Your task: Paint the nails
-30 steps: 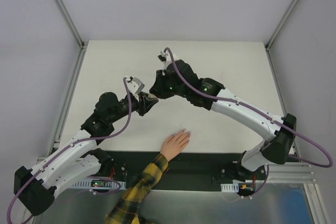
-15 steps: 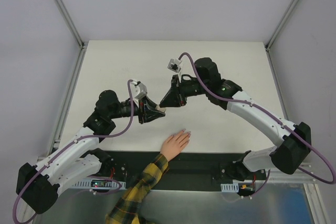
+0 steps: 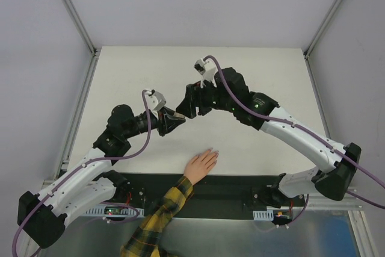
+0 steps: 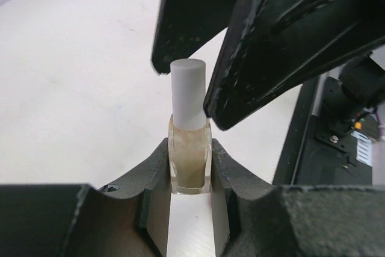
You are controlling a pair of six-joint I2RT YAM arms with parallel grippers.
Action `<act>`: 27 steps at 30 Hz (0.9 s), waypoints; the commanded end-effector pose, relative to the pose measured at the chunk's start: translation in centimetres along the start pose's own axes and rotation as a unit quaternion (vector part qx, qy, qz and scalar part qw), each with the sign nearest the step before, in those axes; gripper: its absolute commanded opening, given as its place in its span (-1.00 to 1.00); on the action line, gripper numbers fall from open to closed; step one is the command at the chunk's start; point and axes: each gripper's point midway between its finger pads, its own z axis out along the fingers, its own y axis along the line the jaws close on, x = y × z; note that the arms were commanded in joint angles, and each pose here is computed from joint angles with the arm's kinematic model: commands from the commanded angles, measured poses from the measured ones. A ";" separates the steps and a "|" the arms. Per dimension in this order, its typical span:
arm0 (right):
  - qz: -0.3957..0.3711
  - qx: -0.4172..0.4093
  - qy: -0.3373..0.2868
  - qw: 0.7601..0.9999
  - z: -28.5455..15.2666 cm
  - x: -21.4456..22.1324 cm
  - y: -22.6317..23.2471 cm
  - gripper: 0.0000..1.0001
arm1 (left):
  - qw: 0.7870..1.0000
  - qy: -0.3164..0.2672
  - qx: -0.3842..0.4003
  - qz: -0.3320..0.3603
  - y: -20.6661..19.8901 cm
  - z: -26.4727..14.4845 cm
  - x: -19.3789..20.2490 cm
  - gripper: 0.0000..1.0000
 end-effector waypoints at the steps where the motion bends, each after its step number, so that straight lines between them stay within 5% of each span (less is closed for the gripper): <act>1: 0.061 0.150 -0.087 0.983 -2.9 -4.4 -1.4 0.30 | 0.995 -0.055 -0.064 0.052 1.7 -0.5 -3.9 -1.00; 20: 0.073 0.189 -0.079 0.976 2.8 -5.1 1.1 -0.21 | 0.989 -0.077 -0.116 0.059 2.9 -1.6 -4.9 -1.00; 24: 0.066 0.188 -0.077 0.977 2.8 -4.8 0.9 -0.48 | 0.989 -0.079 -0.111 0.059 2.7 -1.6 -5.0 -1.00; 27: 0.061 0.180 -0.068 0.979 2.7 -4.0 0.6 -0.99 | 0.991 -0.081 -0.093 0.057 2.1 -1.5 -5.0 -1.00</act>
